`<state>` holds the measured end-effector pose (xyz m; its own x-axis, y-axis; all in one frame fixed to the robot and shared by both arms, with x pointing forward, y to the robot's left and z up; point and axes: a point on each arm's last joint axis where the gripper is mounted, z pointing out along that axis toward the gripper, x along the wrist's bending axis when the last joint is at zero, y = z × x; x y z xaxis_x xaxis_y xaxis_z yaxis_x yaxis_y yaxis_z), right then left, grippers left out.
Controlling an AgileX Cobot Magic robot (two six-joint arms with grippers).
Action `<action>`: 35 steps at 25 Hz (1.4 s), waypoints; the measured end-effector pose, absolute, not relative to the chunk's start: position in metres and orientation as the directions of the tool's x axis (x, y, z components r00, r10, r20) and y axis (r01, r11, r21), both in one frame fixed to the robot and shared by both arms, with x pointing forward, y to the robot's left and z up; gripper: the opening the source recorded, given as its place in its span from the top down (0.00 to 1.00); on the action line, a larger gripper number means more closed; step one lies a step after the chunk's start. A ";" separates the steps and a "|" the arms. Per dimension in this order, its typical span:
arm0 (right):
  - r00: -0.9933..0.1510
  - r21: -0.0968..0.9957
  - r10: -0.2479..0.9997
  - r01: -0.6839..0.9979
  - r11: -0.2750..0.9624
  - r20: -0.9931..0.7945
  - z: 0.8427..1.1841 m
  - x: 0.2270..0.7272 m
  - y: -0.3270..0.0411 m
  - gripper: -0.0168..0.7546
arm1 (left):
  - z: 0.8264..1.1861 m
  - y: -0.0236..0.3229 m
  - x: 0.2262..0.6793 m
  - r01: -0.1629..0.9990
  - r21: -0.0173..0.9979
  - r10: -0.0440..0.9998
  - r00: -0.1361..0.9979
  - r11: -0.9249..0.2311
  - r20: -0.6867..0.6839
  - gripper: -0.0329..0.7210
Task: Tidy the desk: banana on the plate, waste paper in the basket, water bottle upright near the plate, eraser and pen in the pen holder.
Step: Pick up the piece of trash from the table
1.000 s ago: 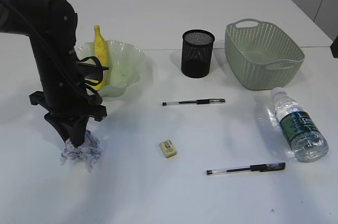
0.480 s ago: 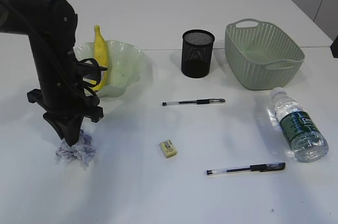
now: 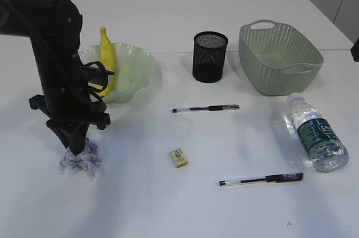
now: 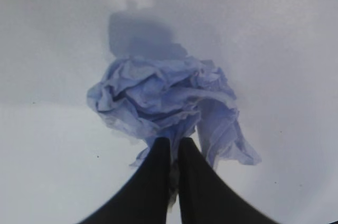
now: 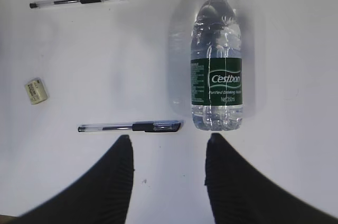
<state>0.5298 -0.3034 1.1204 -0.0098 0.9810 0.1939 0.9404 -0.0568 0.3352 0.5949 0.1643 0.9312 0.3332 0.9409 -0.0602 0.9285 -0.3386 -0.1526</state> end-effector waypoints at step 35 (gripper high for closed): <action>-0.010 0.335 0.981 0.940 -0.057 0.194 1.120 0.530 -0.303 0.54 | 1.008 0.119 0.627 0.954 0.116 0.865 0.301 -0.278 -0.401 0.95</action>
